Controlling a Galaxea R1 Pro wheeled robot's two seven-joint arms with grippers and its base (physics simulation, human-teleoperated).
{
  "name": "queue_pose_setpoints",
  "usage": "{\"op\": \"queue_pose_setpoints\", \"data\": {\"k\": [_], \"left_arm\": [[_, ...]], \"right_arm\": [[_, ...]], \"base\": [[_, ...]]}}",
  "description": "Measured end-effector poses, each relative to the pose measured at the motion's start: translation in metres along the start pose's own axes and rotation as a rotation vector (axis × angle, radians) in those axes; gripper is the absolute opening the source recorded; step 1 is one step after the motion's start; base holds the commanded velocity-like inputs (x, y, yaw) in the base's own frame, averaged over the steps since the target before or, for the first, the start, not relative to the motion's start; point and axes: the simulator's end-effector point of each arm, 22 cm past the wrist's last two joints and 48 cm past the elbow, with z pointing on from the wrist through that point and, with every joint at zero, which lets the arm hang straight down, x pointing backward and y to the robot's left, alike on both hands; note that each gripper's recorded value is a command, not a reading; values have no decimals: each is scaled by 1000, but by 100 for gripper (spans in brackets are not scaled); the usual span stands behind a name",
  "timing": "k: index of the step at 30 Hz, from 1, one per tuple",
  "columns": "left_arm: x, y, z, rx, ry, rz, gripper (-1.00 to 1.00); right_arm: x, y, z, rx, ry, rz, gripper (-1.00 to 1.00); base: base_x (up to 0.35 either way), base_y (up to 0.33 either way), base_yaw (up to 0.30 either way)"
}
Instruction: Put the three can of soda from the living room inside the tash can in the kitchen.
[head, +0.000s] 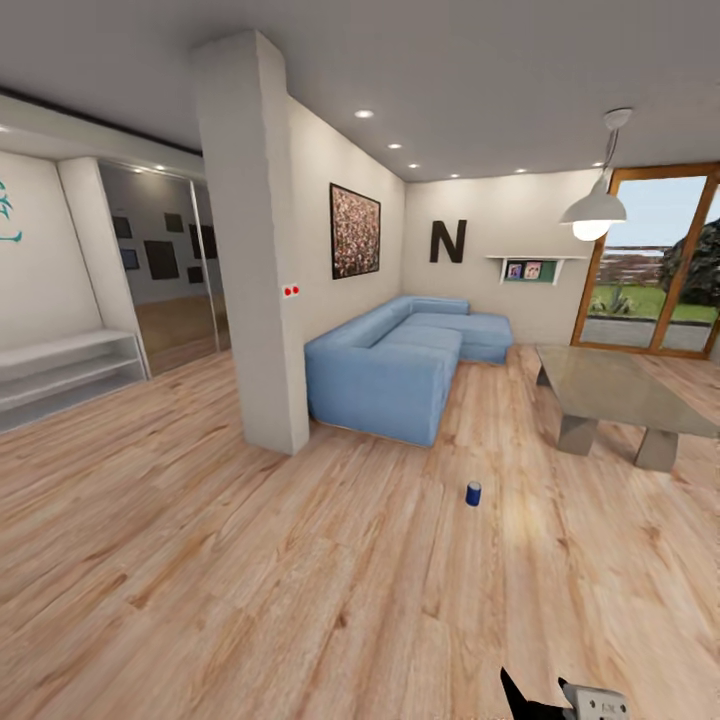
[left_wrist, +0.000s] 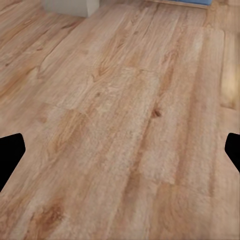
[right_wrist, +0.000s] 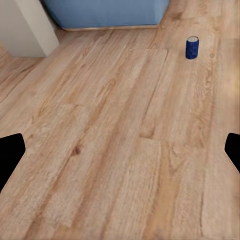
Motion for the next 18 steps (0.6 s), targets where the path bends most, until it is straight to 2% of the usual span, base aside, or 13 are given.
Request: {"op": "queue_pose_setpoints", "data": {"k": [18], "left_arm": [[7, 0, 0, 1, 20, 0, 100]], "right_arm": [[9, -6, 0, 11, 29, 6, 100]], "base": [[0, 0, -153]]}}
